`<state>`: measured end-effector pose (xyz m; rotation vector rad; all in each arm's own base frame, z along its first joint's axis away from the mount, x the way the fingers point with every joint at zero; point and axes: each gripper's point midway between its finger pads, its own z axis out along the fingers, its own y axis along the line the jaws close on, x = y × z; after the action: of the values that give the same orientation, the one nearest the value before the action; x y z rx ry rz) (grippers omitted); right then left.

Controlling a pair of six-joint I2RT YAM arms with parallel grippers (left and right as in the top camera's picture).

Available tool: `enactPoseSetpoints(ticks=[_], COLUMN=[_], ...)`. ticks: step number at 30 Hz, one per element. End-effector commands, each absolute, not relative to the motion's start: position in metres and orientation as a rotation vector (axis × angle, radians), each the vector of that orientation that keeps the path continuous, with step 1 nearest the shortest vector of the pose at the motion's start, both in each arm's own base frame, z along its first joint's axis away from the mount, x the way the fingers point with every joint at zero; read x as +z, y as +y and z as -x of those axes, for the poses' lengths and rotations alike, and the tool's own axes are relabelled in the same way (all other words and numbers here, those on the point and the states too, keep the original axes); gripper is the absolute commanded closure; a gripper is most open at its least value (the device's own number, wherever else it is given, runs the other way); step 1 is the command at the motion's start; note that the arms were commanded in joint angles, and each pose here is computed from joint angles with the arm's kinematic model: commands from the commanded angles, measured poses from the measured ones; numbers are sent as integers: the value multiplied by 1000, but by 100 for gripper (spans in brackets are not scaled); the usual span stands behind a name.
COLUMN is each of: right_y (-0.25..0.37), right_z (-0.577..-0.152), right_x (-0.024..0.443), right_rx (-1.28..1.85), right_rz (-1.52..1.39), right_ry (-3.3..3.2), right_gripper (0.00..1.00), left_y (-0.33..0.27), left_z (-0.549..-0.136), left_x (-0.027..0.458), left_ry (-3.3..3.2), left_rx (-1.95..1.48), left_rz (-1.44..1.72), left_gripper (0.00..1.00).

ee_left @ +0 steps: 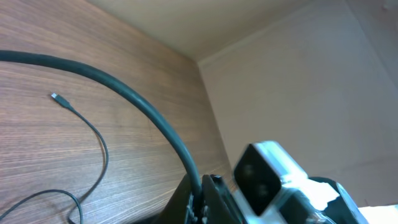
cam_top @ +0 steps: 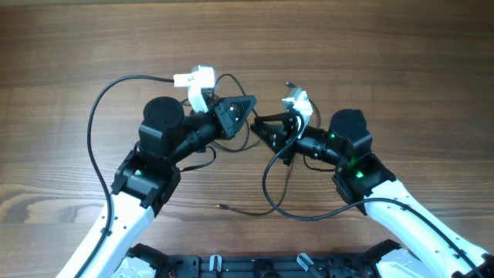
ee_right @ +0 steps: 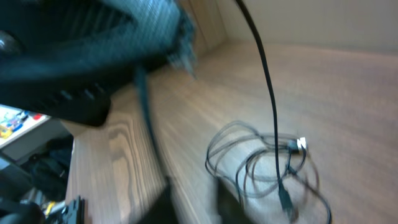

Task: Untangle cables
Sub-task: 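Pull one cable up and away to the right with the right gripper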

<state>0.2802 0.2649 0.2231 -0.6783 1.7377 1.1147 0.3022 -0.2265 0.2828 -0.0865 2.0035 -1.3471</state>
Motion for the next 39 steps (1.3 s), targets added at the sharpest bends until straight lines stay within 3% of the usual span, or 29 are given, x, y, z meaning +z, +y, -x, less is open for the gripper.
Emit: enactPoseSetpoints(ticks=[1, 4, 13, 21, 23, 25, 26, 32, 39], right_y=[256, 234, 137, 116, 116, 116, 116, 105, 27], right_z=[-292, -302, -337, -344, -344, -345, -345, -352, -371], right_x=[242, 258, 328, 383, 383, 377, 374, 386, 437], right_rx=[1112, 1097, 888, 802, 803, 807, 805, 674, 189], right_rz=[574, 484, 269, 271, 269, 261, 261, 271, 8], right_ry=[1708, 1688, 1593, 1495, 1501, 1525, 1538, 1472, 1265], right_gripper=[96, 96, 96, 96, 96, 96, 96, 95, 96], left_y=[-217, -199, -189, -195, -196, -198, -199, -197, -190], left_z=[-307, -310, -319, -330, -333, -337, -340, -344, -343], left_x=[263, 226, 119, 36, 23, 13, 9, -8, -13], left_ry=[2077, 2196, 2501, 2655, 2665, 2664, 2657, 2656, 2661], left_rx=[-1271, -1110, -857, -756, -749, -757, -766, -736, -723], left_rz=[206, 347, 518, 576, 585, 627, 658, 693, 767], left_gripper=[89, 76, 80, 83, 76, 55, 54, 96, 96])
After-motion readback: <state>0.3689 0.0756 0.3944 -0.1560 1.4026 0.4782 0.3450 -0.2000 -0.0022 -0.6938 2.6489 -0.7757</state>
